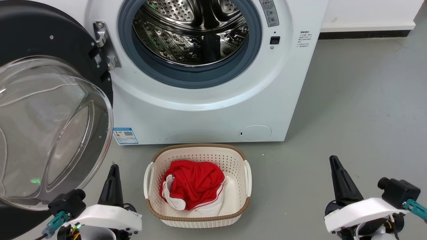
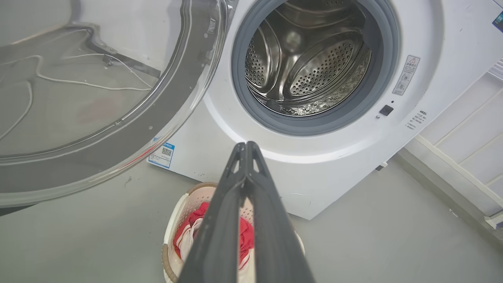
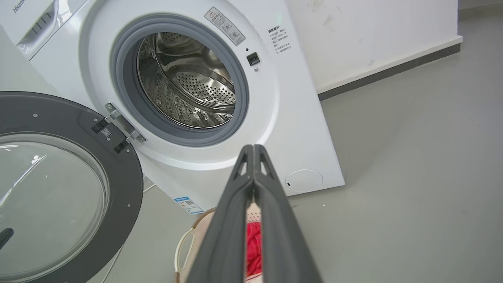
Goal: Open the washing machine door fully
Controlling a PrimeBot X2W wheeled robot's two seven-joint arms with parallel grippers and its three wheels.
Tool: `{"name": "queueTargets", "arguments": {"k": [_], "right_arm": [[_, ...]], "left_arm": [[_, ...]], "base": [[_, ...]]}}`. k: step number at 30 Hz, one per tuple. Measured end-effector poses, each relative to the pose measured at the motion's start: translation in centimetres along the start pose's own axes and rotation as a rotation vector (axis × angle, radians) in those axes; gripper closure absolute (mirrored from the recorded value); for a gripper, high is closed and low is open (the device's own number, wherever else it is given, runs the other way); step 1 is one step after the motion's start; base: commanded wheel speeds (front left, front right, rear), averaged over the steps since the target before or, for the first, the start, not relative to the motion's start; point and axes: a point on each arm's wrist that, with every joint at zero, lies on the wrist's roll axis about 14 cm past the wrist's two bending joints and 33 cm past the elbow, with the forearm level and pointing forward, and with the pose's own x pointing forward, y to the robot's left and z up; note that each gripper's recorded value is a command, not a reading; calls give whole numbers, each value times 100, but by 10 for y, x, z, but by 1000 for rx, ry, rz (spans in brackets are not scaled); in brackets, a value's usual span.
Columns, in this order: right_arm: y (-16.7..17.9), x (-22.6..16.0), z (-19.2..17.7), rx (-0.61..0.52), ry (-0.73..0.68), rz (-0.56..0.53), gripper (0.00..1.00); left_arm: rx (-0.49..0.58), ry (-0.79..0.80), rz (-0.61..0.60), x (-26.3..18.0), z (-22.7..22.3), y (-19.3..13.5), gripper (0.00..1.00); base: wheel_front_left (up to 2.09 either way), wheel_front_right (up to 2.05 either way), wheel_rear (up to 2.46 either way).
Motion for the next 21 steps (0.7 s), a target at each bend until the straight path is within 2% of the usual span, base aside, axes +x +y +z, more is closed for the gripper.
{"name": "queueTargets", "arguments": {"k": [21], "right_arm": [[-15, 2, 2, 321, 2, -61, 100]], "left_arm": [[-330, 44, 31, 1, -4, 6, 100]], "base": [[0, 0, 0]]}}
